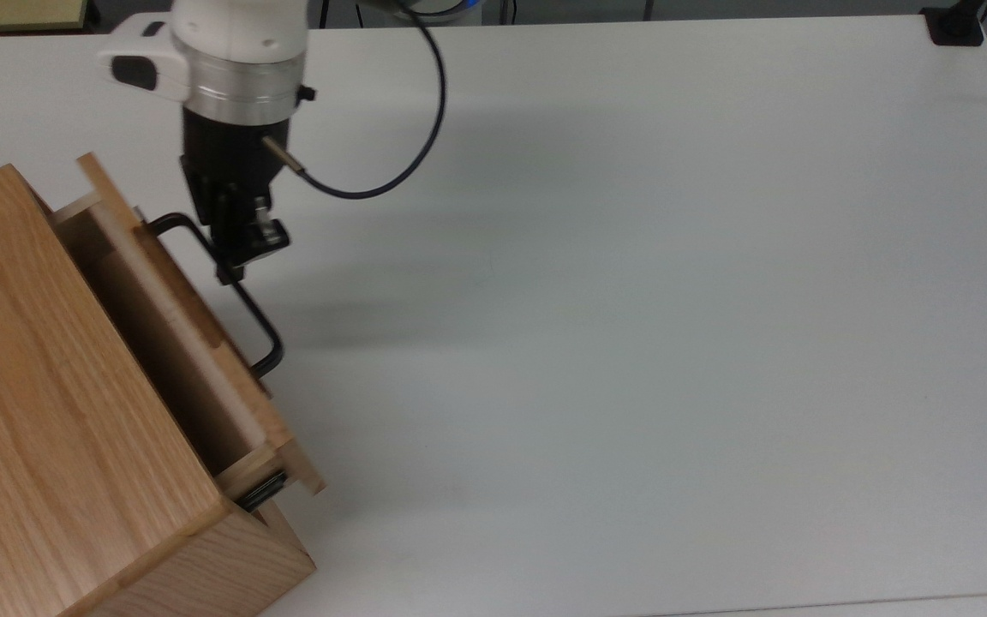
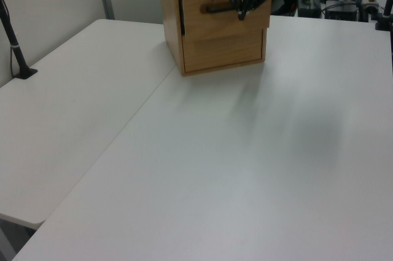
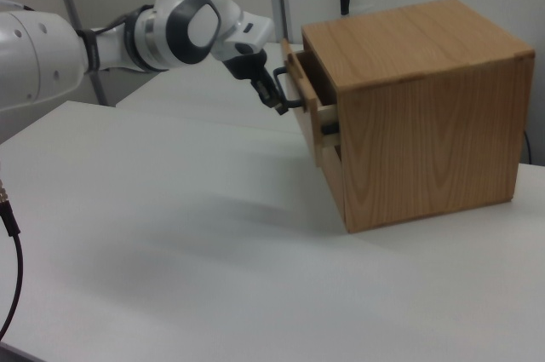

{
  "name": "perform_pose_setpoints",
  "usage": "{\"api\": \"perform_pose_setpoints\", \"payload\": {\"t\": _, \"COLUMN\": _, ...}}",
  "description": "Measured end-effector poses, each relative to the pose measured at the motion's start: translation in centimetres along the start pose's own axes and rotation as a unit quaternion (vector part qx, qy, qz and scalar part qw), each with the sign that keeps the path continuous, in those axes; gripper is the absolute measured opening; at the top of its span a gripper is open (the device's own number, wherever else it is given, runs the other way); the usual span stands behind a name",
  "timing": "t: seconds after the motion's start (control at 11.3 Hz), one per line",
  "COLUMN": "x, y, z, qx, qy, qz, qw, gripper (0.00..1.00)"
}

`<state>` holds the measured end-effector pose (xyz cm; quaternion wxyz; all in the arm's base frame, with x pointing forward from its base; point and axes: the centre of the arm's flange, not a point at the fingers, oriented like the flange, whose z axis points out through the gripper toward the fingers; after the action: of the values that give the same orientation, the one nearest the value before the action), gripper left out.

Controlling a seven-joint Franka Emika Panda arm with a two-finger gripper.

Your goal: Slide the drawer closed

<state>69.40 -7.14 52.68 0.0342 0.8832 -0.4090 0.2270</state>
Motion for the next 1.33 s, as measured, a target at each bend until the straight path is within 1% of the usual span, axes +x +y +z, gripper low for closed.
{"api": "perform_pose_setpoints", "payload": {"t": 0.27, "x": 2.7, "y": 1.5, "z": 1.9, "qx": 0.012, "qy": 0.048, "qz": 0.000, "qw": 0.9988, "gripper": 0.00}}
{"api": "perform_pose_setpoints", "payload": {"t": 0.35, "x": 3.2, "y": 1.9, "z": 2.5, "qx": 0.015, "qy": 0.053, "qz": 0.003, "qw": 0.9985, "gripper": 0.00}}
{"api": "perform_pose_setpoints", "payload": {"t": 0.71, "x": 3.5, "y": 2.0, "z": 2.7, "qx": 0.021, "qy": 0.059, "qz": 0.005, "qw": 0.9980, "gripper": 0.00}}
{"api": "perform_pose_setpoints", "payload": {"t": 0.89, "x": 3.3, "y": 1.9, "z": 2.7, "qx": 0.016, "qy": 0.065, "qz": -0.005, "qw": 0.9977, "gripper": 0.00}}
{"api": "perform_pose_setpoints", "payload": {"t": 1.06, "x": 2.6, "y": 0.8, "z": 2.2, "qx": 0.019, "qy": 0.073, "qz": -0.029, "qw": 0.9968, "gripper": 0.00}}
{"api": "perform_pose_setpoints", "payload": {"t": 1.15, "x": 1.6, "y": -0.6, "z": 1.7, "qx": 0.026, "qy": 0.072, "qz": -0.044, "qw": 0.9961, "gripper": 0.00}}
{"api": "perform_pose_setpoints", "payload": {"t": 1.24, "x": -0.4, "y": -2.4, "z": 1.1, "qx": 0.023, "qy": 0.058, "qz": -0.069, "qw": 0.9956, "gripper": 0.00}}
{"api": "perform_pose_setpoints", "payload": {"t": 1.33, "x": -2.7, "y": -4.2, "z": 0.5, "qx": 0.015, "qy": 0.037, "qz": -0.098, "qw": 0.9944, "gripper": 0.00}}
